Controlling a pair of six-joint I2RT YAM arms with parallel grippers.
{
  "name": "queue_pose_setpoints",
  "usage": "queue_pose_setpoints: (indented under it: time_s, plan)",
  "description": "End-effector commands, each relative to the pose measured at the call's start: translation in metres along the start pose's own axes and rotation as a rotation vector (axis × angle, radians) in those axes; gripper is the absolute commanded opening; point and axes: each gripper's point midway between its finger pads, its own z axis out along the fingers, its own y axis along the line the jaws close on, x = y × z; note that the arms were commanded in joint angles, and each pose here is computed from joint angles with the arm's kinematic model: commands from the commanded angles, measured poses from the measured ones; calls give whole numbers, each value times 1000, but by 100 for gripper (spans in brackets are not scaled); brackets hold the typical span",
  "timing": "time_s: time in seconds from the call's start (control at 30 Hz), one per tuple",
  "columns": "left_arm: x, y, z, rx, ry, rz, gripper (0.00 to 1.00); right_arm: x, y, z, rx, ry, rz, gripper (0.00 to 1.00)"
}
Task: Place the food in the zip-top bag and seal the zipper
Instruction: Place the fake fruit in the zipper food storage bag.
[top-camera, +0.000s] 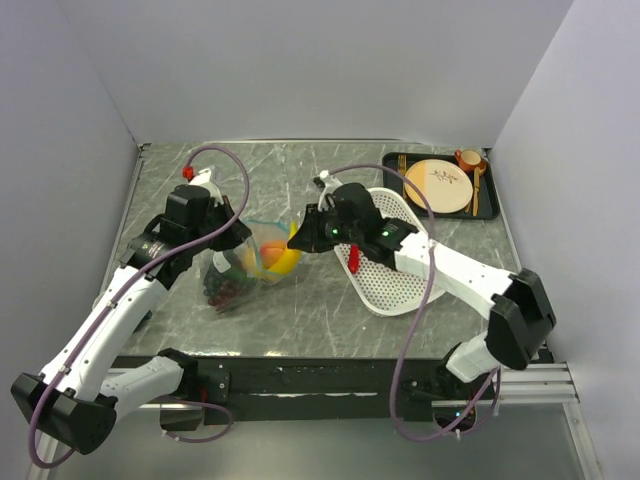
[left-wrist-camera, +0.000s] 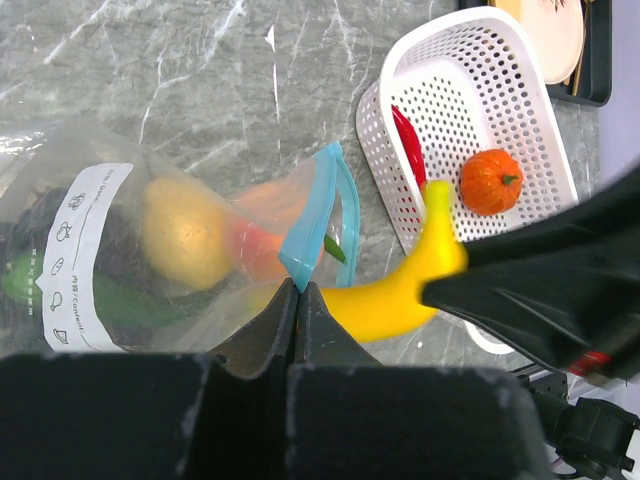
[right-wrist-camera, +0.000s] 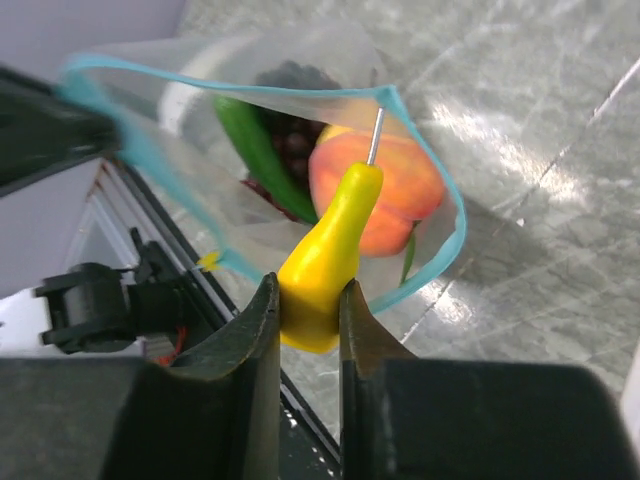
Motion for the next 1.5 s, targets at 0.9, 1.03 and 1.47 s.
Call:
queue_pose_setpoints:
  time_s: [0.9, 1.03, 1.47]
  plan:
    - [-32, -22, -16, 74, -117, -2, 3, 26, 40, 47, -124, -266, -146, 27]
    - [-31, -21, -12, 68, -108, -8, 2, 22, 33, 34, -70, -347, -156, 24]
    - [-36, -25, -22, 87, -141, -11, 4, 40, 62, 53, -159, -207, -285, 24]
